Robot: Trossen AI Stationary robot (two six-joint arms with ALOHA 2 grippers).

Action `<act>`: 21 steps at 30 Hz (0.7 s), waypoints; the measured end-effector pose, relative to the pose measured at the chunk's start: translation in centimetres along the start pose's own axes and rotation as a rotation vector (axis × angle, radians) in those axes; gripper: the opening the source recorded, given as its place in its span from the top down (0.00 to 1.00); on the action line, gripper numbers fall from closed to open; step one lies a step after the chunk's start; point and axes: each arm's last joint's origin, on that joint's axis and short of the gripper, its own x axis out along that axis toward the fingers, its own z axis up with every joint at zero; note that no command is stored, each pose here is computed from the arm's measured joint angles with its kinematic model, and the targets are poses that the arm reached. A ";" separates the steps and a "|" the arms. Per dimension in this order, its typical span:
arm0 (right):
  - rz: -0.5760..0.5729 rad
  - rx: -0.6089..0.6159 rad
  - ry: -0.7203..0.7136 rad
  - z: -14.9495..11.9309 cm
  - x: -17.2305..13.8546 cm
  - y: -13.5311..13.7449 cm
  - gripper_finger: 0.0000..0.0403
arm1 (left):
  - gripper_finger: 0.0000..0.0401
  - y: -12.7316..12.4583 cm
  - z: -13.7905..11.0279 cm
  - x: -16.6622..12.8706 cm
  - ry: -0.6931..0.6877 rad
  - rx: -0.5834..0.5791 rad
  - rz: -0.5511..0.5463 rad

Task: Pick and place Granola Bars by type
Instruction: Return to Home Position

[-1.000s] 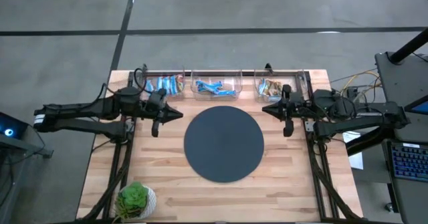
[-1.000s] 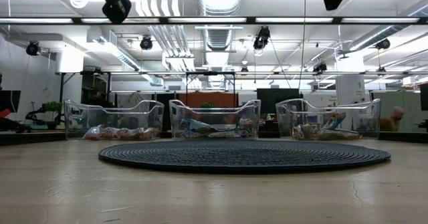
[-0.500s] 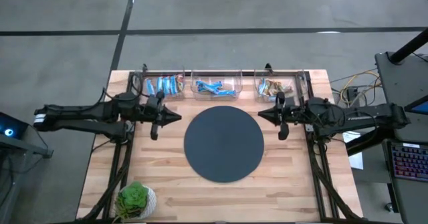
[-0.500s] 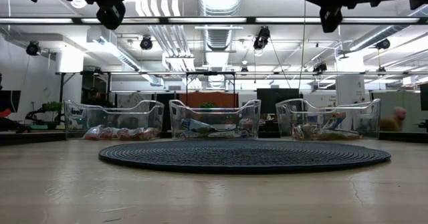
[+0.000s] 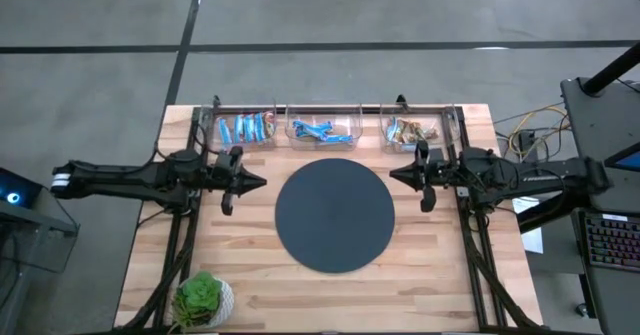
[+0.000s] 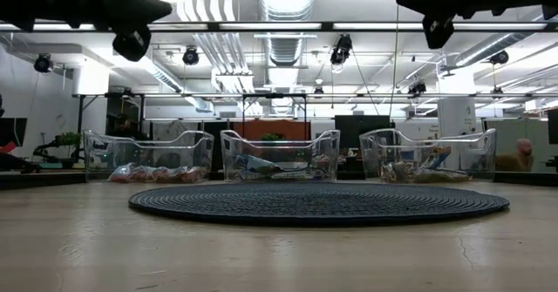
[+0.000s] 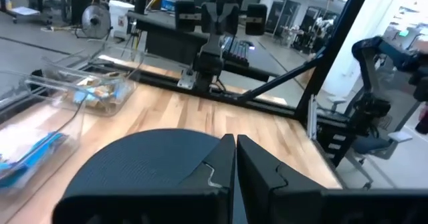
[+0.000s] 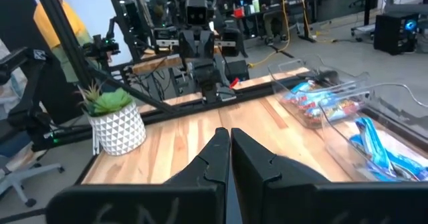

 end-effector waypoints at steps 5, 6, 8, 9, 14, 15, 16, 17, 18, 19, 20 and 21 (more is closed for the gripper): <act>-0.005 -0.005 0.016 -0.6 -1.0 -0.2 0.98 | 1.00 0.2 -0.8 -0.6 0.019 0.058 0.010; -0.005 -0.009 0.014 -0.8 -1.2 -0.3 0.98 | 1.00 0.2 -0.8 -0.7 0.020 0.074 0.011; -0.003 -0.011 0.007 -1.2 -1.5 -0.4 0.98 | 1.00 0.2 -1.0 -0.8 0.037 0.100 0.015; -0.002 -0.010 0.005 -1.5 -1.6 -0.5 0.98 | 1.00 0.3 -1.2 -0.8 0.052 0.111 0.020; -0.005 0.003 0.012 -3.2 -2.3 -1.0 0.98 | 1.00 0.4 -1.5 -1.1 0.086 0.115 0.039; -0.005 0.003 0.011 -3.5 -2.4 -1.1 0.98 | 1.00 0.4 -1.6 -1.2 0.088 0.116 0.043; -0.005 0.003 0.009 -3.7 -2.5 -1.1 0.98 | 1.00 0.4 -1.6 -1.3 0.090 0.117 0.048; -0.004 0.004 0.005 -3.9 -2.7 -1.2 0.98 | 1.00 0.4 -1.6 -1.4 0.088 0.121 0.054; -0.003 0.010 0.002 -4.1 -2.8 -1.2 0.98 | 1.00 0.4 -1.6 -1.5 0.087 0.127 0.061; -0.003 0.017 -0.001 -4.2 -2.9 -1.3 0.98 | 1.00 0.4 -1.6 -1.6 0.087 0.134 0.067; -0.002 0.019 -0.006 -4.3 -3.0 -1.3 0.98 | 1.00 0.4 -1.5 -1.7 0.080 0.141 0.069; 0.000 0.020 -0.011 -4.3 -3.1 -1.3 0.98 | 1.00 0.4 -1.4 -1.8 0.073 0.148 0.068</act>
